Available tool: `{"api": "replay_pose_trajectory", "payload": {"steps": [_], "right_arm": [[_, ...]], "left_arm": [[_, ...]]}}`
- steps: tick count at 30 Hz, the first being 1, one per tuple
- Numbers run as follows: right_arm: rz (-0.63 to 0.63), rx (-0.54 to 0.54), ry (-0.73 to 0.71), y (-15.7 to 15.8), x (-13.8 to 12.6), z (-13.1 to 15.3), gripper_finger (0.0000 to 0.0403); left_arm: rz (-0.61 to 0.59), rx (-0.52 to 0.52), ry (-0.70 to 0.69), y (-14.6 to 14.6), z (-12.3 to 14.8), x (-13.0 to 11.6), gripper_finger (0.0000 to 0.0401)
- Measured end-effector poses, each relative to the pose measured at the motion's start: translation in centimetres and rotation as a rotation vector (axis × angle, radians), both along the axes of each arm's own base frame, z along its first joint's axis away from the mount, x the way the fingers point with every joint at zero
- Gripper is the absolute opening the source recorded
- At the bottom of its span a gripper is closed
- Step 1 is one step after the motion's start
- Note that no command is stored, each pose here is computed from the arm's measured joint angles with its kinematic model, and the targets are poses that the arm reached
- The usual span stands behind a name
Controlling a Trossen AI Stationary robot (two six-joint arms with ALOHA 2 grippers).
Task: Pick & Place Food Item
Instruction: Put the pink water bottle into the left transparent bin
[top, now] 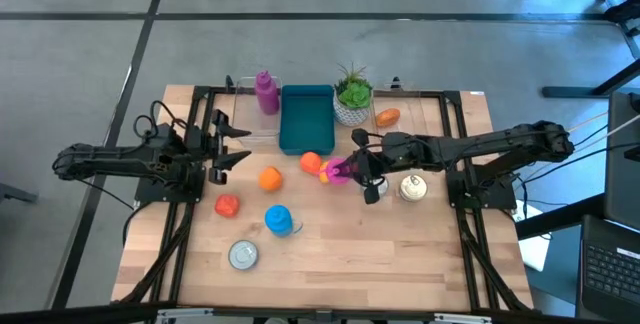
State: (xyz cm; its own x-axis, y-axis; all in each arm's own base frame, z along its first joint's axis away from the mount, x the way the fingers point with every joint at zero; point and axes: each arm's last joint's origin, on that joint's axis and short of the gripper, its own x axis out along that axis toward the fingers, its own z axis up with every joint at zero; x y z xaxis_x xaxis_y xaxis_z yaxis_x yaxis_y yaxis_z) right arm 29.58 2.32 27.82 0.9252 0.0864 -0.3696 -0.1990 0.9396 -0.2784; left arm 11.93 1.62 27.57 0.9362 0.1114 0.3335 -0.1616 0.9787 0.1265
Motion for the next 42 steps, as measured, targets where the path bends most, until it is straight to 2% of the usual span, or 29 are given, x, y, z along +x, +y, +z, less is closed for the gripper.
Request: {"api": "replay_pose_trajectory", "payload": {"steps": [10,14,18,25,31,37,42], "right_arm": [[0.094,0.060,-0.132,0.4,0.4,1.3,0.0065],[0.092,0.060,-0.164,0.4,0.4,1.6,0.0065],[0.093,0.059,-0.179,0.4,0.5,1.7,0.0065],[0.093,0.057,-0.200,0.4,0.5,1.9,0.0065],[0.093,0.057,-0.199,0.4,0.5,1.9,0.0065],[0.086,0.084,-0.192,0.4,0.5,1.9,0.0065],[0.090,0.109,-0.187,0.5,0.5,1.9,0.0065]], "left_arm": [[-0.014,0.018,0.005,0.0,-0.1,0.3,0.0221],[-0.021,-0.058,-0.040,0.1,0.2,0.4,0.0220],[-0.029,-0.082,-0.023,0.2,0.0,1.1,0.0223],[-0.040,-0.127,0.021,0.4,-0.6,3.2,0.0261],[-0.046,-0.159,0.054,0.8,1.3,5.9,0.0306],[-0.018,-0.080,0.104,1.3,2.7,9.1,0.0316],[-0.006,-0.046,0.156,1.5,2.2,11.0,0.0314]]}}
